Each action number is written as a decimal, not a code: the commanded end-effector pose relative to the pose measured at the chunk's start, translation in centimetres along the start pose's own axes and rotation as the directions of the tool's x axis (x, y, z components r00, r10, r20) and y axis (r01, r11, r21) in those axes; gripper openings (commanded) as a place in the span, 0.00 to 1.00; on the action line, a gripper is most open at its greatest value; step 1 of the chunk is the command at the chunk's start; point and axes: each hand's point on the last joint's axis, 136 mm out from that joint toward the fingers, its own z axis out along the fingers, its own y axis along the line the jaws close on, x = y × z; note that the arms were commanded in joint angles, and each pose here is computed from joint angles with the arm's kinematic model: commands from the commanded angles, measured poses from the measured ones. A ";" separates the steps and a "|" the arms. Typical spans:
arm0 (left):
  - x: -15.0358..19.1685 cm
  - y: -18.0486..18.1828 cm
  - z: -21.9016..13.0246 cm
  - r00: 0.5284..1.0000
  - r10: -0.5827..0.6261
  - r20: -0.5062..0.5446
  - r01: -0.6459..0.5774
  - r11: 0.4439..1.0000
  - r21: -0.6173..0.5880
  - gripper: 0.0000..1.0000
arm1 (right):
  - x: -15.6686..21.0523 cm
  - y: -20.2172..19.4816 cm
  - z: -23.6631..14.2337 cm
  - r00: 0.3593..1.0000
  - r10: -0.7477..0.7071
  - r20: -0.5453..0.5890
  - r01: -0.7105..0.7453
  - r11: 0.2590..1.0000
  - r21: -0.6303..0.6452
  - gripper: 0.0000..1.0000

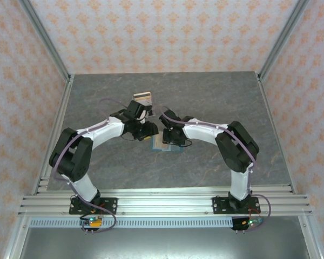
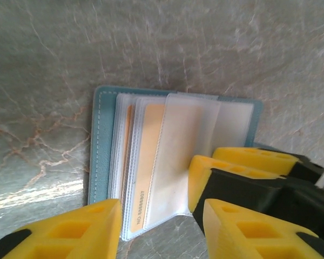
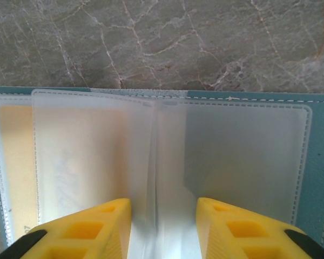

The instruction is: Take the credit cards out of the card holder

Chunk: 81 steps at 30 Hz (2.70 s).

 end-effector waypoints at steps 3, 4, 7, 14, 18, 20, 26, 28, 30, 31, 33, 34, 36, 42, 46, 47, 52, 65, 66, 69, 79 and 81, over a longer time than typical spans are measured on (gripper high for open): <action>0.0 -1.4 1.2 1.000 0.003 -0.029 -0.002 1.000 0.028 0.40 | 0.9 -1.4 0.7 1.000 0.012 -0.024 -0.012 1.000 0.000 0.36; 0.0 -1.4 1.4 0.999 0.002 -0.035 -0.001 1.000 0.028 0.39 | 0.9 -1.5 0.7 1.000 0.015 -0.024 -0.016 1.000 -0.007 0.35; 0.0 -1.4 1.8 0.999 0.003 -0.041 -0.002 1.000 0.024 0.34 | 0.9 -1.3 0.6 0.999 0.028 -0.025 -0.029 0.999 -0.037 0.32; 0.7 -0.9 3.2 0.996 0.016 -0.087 -0.016 1.000 0.000 0.29 | 0.6 -1.5 0.5 0.998 0.059 -0.022 -0.061 0.996 -0.067 0.29; 1.2 -0.9 3.8 0.993 0.031 -0.115 -0.033 0.999 -0.017 0.29 | 0.5 -1.4 0.6 0.997 0.071 -0.021 -0.073 0.994 -0.080 0.28; 1.3 -0.6 4.0 0.993 0.032 -0.117 -0.036 0.999 -0.032 0.30 | 0.4 -1.5 0.6 0.997 0.081 -0.019 -0.083 0.993 -0.083 0.27; 1.5 -0.9 4.2 0.991 0.029 -0.131 -0.031 0.999 -0.013 0.33 | 0.0 -1.3 -0.1 0.994 0.112 -0.006 -0.111 0.984 -0.143 0.27; 1.5 -1.3 4.1 0.990 0.033 -0.135 -0.033 0.999 0.004 0.33 | -0.1 -1.1 -0.3 0.992 0.125 -0.006 -0.124 0.977 -0.172 0.27; 1.5 -1.8 4.1 0.989 0.037 -0.141 -0.034 0.999 0.027 0.33 | -0.4 -0.6 -0.7 0.991 0.137 -0.003 -0.135 0.967 -0.217 0.28; 1.5 -2.0 4.2 0.989 0.037 -0.144 -0.031 0.999 0.040 0.33 | -0.5 -0.5 -1.0 0.990 0.140 0.001 -0.136 0.963 -0.234 0.28; 1.7 -2.6 4.4 0.987 0.039 -0.157 -0.029 0.997 0.071 0.33 | -0.8 -0.3 -1.5 0.989 0.149 0.007 -0.142 0.955 -0.261 0.28; 1.8 -2.9 4.5 0.985 0.044 -0.165 -0.030 0.996 0.082 0.33 | -1.0 -0.2 -1.8 0.989 0.150 0.013 -0.141 0.953 -0.267 0.28; 2.1 -3.2 4.7 0.983 0.048 -0.178 -0.032 0.995 0.093 0.33 | -1.1 -0.2 -2.3 0.987 0.156 0.024 -0.144 0.950 -0.277 0.28; 1.6 -5.3 4.0 0.986 0.058 -0.158 -0.031 0.985 0.169 0.34 | -1.6 -0.8 -4.7 0.980 0.182 0.085 -0.149 0.944 -0.293 0.32; 1.5 -7.3 3.3 0.987 0.074 -0.146 -0.038 0.971 0.235 0.37 | -2.1 -2.0 -6.9 0.969 0.188 0.163 -0.140 0.953 -0.267 0.36; 1.5 -7.7 3.3 0.986 0.079 -0.146 -0.042 0.969 0.244 0.37 | -2.2 -2.3 -7.2 0.965 0.190 0.179 -0.139 0.955 -0.260 0.37; 2.1 -9.9 3.8 0.982 0.113 -0.151 -0.068 0.960 0.273 0.44 | -2.6 -3.5 -9.2 0.947 0.205 0.247 -0.145 0.960 -0.238 0.40; 2.1 -8.8 5.9 0.982 0.070 -0.177 -0.034 0.979 0.203 0.52 | -3.4 -3.3 -11.7 0.930 0.221 0.294 -0.145 0.955 -0.260 0.53; 1.9 -8.9 5.8 0.984 0.064 -0.163 -0.029 0.978 0.209 0.53 | -3.4 -3.3 -11.7 0.931 0.224 0.290 -0.147 0.954 -0.263 0.53; 1.9 -9.5 5.8 0.983 0.059 -0.173 -0.016 0.970 0.241 0.54 | -3.5 -3.0 -11.8 0.931 0.226 0.287 -0.146 0.950 -0.274 0.53; -1.9 -4.5 0.9 0.999 -0.005 -0.031 0.010 0.991 0.136 0.49 | -2.6 -1.1 -9.2 0.969 0.191 0.160 -0.136 0.944 -0.302 0.46; -2.2 -3.2 0.3 1.000 -0.021 -0.014 0.022 0.993 0.112 0.47 | -2.6 -0.1 -8.3 0.976 0.183 0.119 -0.136 0.935 -0.327 0.45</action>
